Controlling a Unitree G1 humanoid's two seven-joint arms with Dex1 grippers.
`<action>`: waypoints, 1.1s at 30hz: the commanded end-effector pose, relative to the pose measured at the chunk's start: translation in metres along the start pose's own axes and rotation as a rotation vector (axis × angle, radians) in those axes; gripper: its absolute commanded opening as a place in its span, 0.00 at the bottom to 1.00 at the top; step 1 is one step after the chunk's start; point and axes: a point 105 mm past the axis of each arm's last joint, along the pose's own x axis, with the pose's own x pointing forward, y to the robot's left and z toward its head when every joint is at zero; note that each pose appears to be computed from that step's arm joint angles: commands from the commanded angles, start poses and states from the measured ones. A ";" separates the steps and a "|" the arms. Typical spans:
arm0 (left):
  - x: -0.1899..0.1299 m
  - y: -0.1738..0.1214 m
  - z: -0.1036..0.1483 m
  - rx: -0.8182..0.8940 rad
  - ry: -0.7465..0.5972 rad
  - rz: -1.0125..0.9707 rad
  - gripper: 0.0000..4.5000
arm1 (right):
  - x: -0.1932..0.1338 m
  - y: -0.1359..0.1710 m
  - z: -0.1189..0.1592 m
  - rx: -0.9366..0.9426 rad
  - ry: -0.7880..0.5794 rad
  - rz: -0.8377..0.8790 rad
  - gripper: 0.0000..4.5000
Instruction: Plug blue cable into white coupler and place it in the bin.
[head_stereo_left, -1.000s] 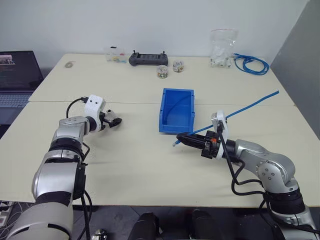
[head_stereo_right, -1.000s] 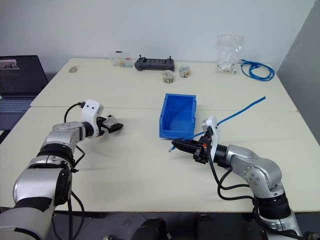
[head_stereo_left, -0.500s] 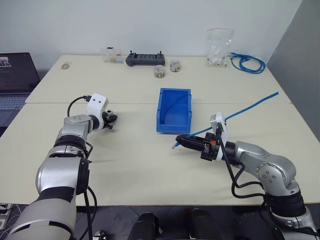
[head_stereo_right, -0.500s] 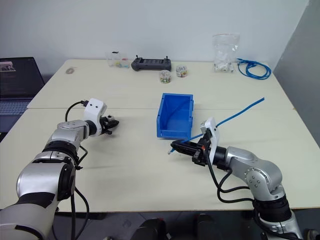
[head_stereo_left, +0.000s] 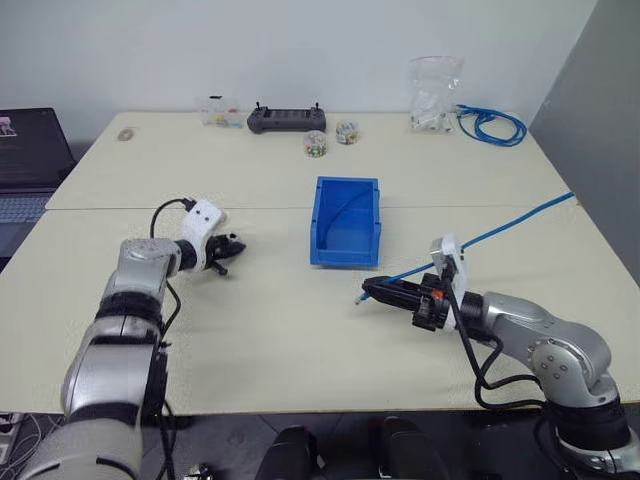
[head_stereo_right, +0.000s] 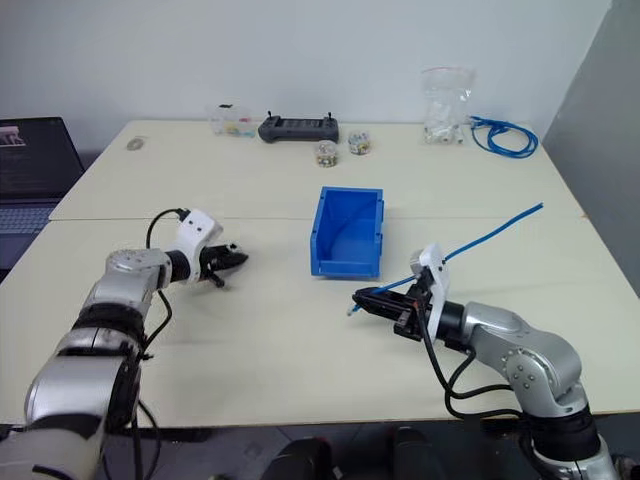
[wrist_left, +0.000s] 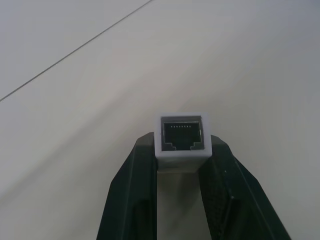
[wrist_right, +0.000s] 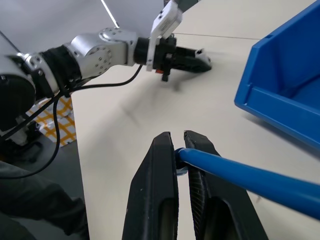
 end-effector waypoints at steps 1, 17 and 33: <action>-0.012 -0.052 0.017 0.075 -0.077 -0.238 0.18 | -0.008 0.012 0.014 -0.036 -0.064 0.023 0.00; -0.001 -0.174 0.039 0.275 -0.024 -0.676 0.18 | -0.007 0.012 -0.005 -0.238 0.076 0.002 0.00; 0.020 -0.193 0.030 0.380 0.077 -0.747 0.18 | 0.054 0.013 -0.014 -0.460 0.170 0.177 0.00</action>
